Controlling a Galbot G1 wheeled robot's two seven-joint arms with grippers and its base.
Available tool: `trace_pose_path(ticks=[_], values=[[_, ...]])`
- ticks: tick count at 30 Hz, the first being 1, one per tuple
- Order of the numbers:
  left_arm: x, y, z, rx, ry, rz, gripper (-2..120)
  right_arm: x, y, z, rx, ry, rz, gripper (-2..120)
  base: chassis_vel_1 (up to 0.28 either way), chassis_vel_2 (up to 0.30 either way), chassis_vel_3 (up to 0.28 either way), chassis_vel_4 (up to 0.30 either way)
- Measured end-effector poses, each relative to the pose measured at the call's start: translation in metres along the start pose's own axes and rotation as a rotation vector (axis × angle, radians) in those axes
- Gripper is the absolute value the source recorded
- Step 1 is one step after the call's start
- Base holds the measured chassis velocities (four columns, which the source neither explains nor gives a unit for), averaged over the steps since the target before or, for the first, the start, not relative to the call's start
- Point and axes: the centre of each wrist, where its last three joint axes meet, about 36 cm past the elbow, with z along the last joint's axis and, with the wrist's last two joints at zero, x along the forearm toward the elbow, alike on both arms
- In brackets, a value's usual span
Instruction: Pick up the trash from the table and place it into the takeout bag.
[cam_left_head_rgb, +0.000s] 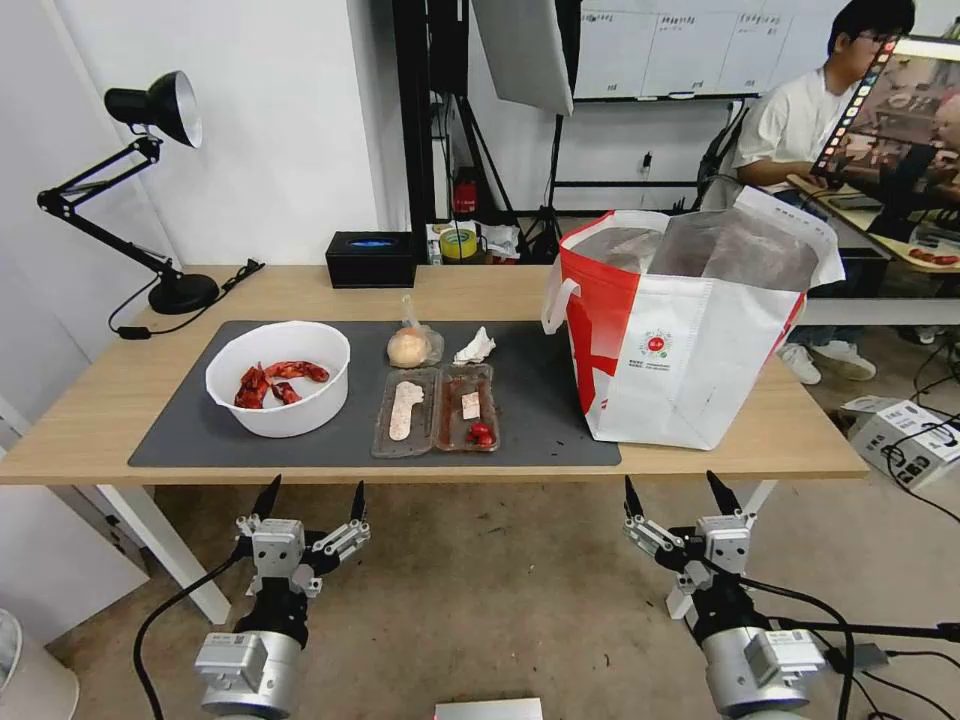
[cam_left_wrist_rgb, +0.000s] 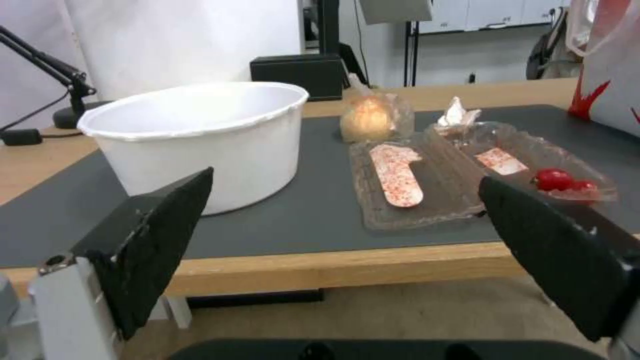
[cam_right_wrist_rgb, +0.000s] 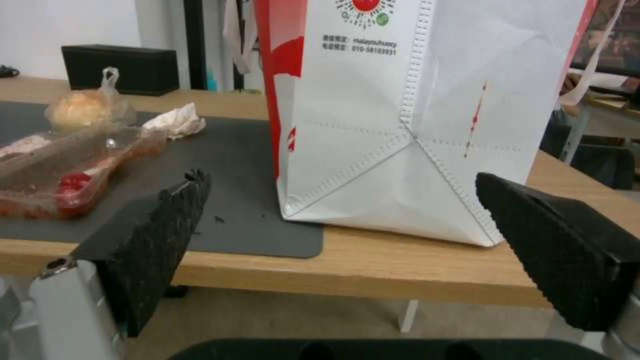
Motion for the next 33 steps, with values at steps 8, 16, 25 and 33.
trace_pose_path(ticks=[8, 16, 25, 33], values=[[0.0, 0.0, 0.0, 0.0, 0.0, 0.0, 100, 0.0, 0.0, 0.0, 0.0, 0.0, 0.0, 100, 0.0, 0.0, 0.0, 0.0], [0.0, 0.0, 0.0, 0.0, 0.0, 0.0, 100, 0.0, 0.0, 0.0, 0.0, 0.0, 0.0, 100, 0.0, 0.0, 0.0, 0.0], [0.0, 0.0, 0.0, 0.0, 0.0, 0.0, 100, 0.0, 0.0, 0.0, 0.0, 0.0, 0.0, 100, 0.0, 0.0, 0.0, 0.0], [0.0003, 0.0013, -0.0089, 0.029, 0.031, -0.057, 100, -0.0072, -0.0071, -0.0038, 0.019, 0.008, -0.032, 100, 0.0, 0.0, 0.0, 0.0]])
